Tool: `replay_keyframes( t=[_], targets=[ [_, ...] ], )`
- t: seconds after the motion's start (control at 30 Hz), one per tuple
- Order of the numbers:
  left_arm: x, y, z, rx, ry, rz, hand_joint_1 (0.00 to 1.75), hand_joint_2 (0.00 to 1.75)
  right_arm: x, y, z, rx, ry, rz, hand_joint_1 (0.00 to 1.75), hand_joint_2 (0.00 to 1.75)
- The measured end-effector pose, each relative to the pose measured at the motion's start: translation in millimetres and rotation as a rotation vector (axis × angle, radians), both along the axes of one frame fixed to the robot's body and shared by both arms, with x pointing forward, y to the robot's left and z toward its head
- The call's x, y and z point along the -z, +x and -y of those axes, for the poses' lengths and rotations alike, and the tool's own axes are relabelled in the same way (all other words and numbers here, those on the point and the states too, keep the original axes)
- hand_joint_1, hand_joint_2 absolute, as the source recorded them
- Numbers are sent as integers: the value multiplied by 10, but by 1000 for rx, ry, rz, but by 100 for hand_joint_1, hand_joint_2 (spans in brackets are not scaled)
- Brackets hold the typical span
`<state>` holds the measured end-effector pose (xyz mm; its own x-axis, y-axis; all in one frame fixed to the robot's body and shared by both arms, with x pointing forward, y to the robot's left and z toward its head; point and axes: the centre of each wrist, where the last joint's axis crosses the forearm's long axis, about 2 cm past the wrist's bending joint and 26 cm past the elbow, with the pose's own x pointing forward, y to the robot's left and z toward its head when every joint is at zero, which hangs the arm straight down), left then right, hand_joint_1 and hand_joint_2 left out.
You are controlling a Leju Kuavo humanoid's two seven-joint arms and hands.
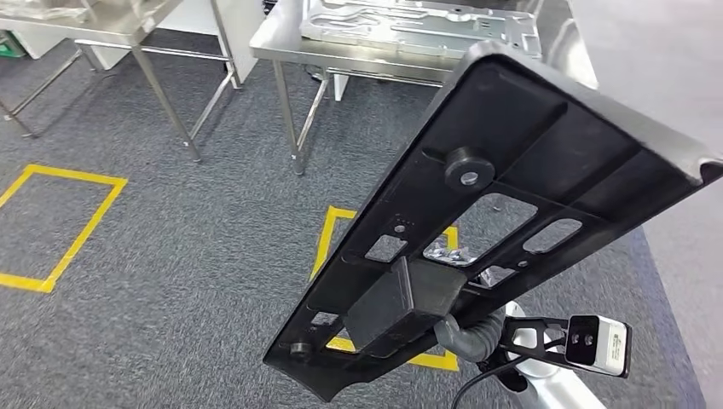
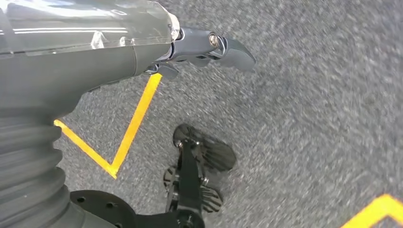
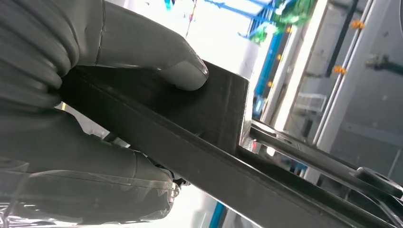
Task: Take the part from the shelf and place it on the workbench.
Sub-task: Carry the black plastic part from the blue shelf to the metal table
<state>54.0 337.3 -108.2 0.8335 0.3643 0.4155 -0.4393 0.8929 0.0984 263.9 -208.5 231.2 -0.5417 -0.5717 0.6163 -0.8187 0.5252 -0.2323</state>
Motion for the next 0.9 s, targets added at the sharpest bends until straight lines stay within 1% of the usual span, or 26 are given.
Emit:
replay_keyframes(
  t=[0.4,0.63,0.9],
  targets=[
    [-2,25,14,8,-15,10,0,175,-11,10,-24,-6,-22,26,173,175],
    [6,-34,20,3,-19,8,0,175,-6,-10,-80,-4,-14,30,173,175],
    [4,-18,17,-11,-19,18,0,175,-17,-19,-132,-14,-3,34,173,175]
  ],
)
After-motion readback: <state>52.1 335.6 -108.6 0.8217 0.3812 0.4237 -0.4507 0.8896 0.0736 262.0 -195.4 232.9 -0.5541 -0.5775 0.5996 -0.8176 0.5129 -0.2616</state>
